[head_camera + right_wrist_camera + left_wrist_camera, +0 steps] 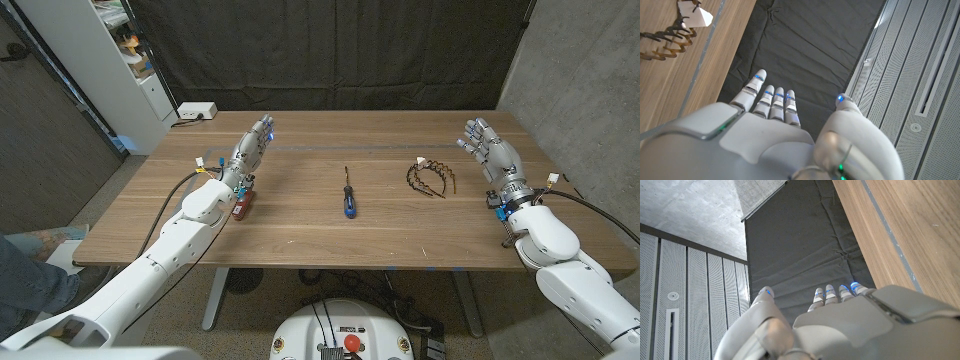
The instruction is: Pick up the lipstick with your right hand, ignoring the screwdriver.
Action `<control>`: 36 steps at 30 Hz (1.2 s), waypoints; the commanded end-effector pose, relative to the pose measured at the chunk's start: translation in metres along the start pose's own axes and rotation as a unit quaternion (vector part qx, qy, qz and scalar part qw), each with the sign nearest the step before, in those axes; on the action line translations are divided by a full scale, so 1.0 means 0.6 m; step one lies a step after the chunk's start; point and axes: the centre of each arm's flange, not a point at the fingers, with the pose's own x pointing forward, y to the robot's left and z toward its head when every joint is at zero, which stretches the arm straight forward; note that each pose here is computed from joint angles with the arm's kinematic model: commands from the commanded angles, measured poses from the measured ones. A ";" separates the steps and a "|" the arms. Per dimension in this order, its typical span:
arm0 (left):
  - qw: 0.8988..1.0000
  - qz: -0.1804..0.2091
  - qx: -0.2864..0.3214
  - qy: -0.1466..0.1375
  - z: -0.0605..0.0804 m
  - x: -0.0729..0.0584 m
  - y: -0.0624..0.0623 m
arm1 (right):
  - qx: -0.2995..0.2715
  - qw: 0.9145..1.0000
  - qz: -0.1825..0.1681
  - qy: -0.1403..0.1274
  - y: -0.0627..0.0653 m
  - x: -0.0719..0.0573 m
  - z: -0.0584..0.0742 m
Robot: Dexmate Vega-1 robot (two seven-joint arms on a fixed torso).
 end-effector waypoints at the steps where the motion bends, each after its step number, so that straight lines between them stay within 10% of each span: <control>1: 1.000 0.000 -0.001 -0.002 -0.001 0.007 0.000 | -0.005 1.000 -0.007 -0.003 -0.010 -0.008 0.000; 36: 1.000 -0.001 -0.003 -0.005 0.004 0.008 -0.009 | -0.012 1.000 -0.017 0.001 -0.026 -0.039 0.005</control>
